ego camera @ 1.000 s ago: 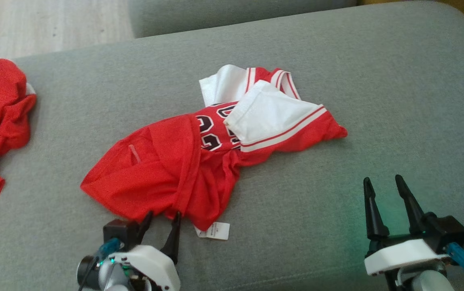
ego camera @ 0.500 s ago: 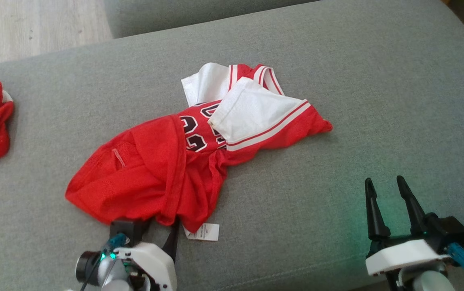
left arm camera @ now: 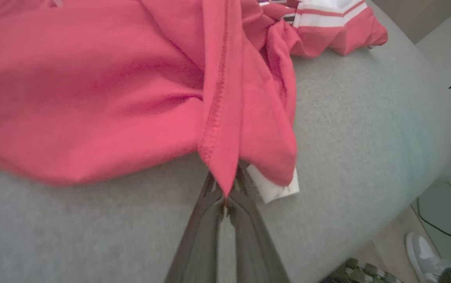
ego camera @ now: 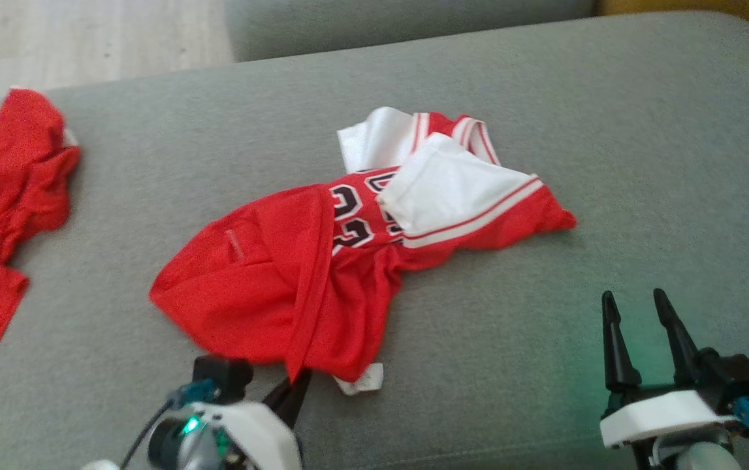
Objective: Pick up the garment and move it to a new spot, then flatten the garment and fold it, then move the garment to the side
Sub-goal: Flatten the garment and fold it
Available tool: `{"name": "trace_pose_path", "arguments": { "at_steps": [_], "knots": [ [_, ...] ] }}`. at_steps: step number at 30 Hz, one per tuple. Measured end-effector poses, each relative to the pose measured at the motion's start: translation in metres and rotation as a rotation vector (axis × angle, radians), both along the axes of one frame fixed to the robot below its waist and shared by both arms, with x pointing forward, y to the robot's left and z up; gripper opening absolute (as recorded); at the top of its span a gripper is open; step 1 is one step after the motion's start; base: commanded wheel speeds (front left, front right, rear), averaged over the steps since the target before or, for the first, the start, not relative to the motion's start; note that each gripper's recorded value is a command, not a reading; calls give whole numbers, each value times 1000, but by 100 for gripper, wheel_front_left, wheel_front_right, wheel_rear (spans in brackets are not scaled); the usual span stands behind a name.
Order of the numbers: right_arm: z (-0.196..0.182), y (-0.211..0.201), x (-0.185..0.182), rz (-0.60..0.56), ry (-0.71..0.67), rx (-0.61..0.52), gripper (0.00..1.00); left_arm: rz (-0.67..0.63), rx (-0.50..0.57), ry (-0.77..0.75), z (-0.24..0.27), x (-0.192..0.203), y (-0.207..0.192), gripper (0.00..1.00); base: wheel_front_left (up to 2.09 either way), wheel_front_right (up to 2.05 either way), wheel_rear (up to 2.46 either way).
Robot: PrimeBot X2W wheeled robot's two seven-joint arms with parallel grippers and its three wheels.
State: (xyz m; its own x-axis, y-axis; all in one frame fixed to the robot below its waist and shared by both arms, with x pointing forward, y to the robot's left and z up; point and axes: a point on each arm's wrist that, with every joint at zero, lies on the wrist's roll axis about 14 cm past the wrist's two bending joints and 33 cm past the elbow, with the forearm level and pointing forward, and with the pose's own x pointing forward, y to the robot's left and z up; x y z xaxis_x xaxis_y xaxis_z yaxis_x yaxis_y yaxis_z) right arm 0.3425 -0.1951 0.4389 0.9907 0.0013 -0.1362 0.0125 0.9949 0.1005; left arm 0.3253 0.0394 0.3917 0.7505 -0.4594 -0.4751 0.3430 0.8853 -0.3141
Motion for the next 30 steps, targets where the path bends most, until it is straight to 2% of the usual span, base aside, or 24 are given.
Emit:
{"name": "trace_pose_path", "arguments": {
  "at_steps": [7, 9, 16, 17, 18, 19, 22, 26, 30],
  "knots": [
    [0, 24, 6, 77, -5, 8, 100, 29, -16, 133, 21, -48, 46, 0, 0, 0, 0],
    [2, 31, 10, 99, -11, 10, 100, 49, -78, 187, 27, -62, 48, 0, 0, 0, 0],
    [3, 48, 14, 153, -15, 14, 100, 103, -162, 362, 8, -97, 51, 2, 0, 0, 0],
    [3, 49, 14, 156, -14, 15, 100, 115, -164, 370, 3, -98, 52, 27, 0, 0, 0],
    [3, 49, 13, 158, -13, 15, 100, 134, -169, 363, 0, -95, 53, 72, 0, 0, 0],
    [3, 50, 13, 159, -13, 15, 100, 152, -173, 358, -3, -92, 54, 100, 0, 0, 0],
    [3, 50, 10, 159, -12, 15, 100, 183, -209, 352, -8, -81, 51, 100, 0, 0, 0],
    [2, 43, 6, 137, -11, 14, 100, 227, -121, 313, -21, -69, 68, 100, 0, 0, 0],
    [1, 34, 3, 109, -5, 12, 100, 247, -128, 289, -20, -60, 71, 100, 0, 0, 0]
  ]
}}
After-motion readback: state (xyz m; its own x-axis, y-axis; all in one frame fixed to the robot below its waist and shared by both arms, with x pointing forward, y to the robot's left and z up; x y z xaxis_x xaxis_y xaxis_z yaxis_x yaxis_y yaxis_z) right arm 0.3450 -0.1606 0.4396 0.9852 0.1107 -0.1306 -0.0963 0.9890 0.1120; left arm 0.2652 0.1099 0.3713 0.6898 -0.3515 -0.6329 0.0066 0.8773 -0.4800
